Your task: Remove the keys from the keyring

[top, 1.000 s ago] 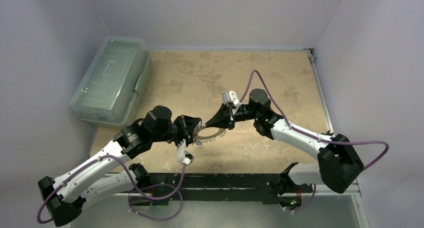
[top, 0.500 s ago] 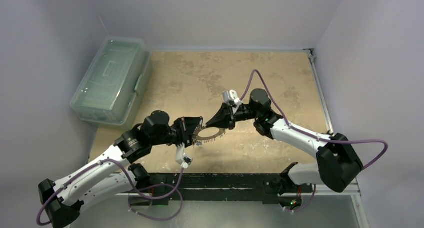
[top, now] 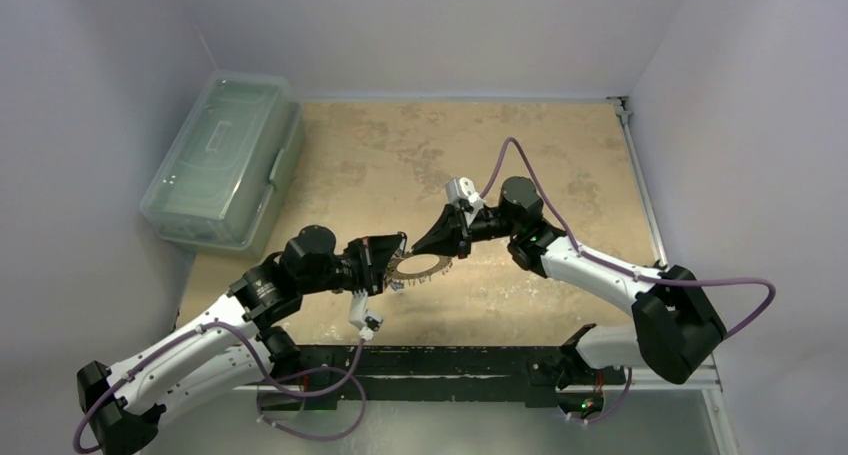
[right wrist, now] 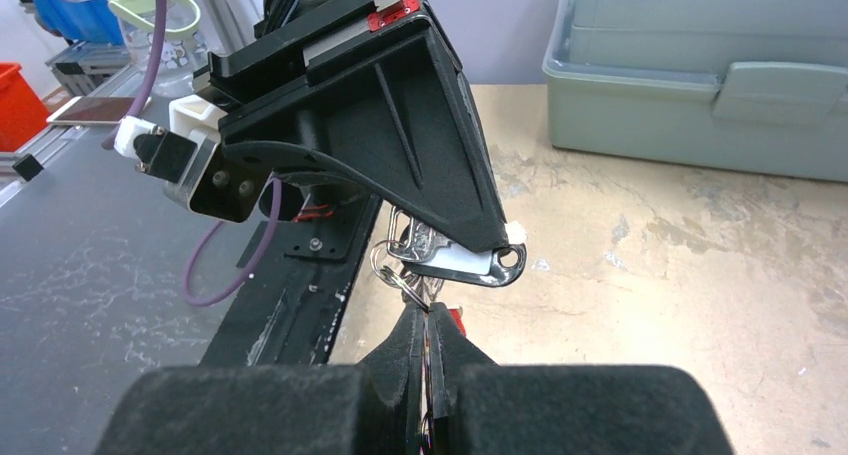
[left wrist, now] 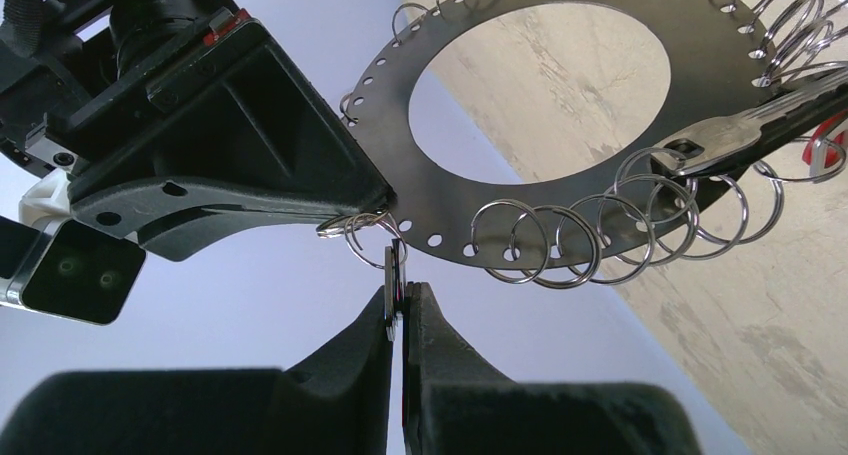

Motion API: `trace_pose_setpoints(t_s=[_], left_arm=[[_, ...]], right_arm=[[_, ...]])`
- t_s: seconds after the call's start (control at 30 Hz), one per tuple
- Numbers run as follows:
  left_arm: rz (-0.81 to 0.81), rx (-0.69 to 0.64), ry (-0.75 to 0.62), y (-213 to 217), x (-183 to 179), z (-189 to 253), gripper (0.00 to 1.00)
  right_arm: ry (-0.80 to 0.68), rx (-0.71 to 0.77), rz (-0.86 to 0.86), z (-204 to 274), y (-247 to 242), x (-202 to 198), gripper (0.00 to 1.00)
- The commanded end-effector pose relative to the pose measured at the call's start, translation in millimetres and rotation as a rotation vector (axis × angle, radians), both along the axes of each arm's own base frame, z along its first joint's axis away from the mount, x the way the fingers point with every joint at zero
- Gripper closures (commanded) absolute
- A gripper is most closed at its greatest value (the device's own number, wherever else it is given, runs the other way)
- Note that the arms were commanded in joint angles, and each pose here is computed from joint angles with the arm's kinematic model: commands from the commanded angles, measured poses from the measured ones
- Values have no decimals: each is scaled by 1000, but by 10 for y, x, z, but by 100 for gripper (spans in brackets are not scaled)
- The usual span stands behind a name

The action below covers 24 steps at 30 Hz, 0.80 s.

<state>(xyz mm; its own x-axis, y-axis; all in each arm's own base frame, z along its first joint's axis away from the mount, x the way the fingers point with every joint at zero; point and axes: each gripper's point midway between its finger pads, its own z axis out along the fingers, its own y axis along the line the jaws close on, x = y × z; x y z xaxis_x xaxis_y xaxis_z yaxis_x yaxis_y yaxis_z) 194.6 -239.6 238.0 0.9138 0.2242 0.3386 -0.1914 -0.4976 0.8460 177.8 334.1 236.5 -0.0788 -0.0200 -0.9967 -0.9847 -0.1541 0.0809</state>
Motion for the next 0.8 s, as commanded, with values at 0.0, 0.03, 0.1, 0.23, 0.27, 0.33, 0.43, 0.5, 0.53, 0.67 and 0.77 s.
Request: trace_pose_setpoints(t_s=[0.0,0.03,0.1,0.23,0.27,0.33,0.43,0.5,0.53,0.67,0.77], left_arm=[[-46,92,-168,4,35,-88,100],[-54,95,-189,-6,39,-87,100],[-65,110,-216,-13,40,-112,100],[-97,143,-276,-26,24,-169,100],[-105,152,-292,-29,22,-187,100],[-115,171,-326,-31,26,-209,100],[-129,185,-383,-43,28,-214,100],[-135,195,-413,-41,28,-219,100],[-137,204,-425,-36,27,-228,100],[-163,208,-486,-52,-3,-218,96],[-177,212,-521,-66,-14,-204,96]], right_arm=[[-42,51,54,179,-17,-88,100],[-42,51,54,180,-17,-89,100],[-39,50,54,176,-16,-87,100],[-30,49,54,187,-12,-83,100],[-26,48,55,181,-11,-85,100],[-21,46,55,179,-10,-83,100],[-8,43,55,179,-7,-80,100],[4,40,57,171,-2,-82,100],[10,40,57,178,1,-80,100],[32,34,51,172,-5,-53,100],[47,29,45,160,-13,-35,100]])
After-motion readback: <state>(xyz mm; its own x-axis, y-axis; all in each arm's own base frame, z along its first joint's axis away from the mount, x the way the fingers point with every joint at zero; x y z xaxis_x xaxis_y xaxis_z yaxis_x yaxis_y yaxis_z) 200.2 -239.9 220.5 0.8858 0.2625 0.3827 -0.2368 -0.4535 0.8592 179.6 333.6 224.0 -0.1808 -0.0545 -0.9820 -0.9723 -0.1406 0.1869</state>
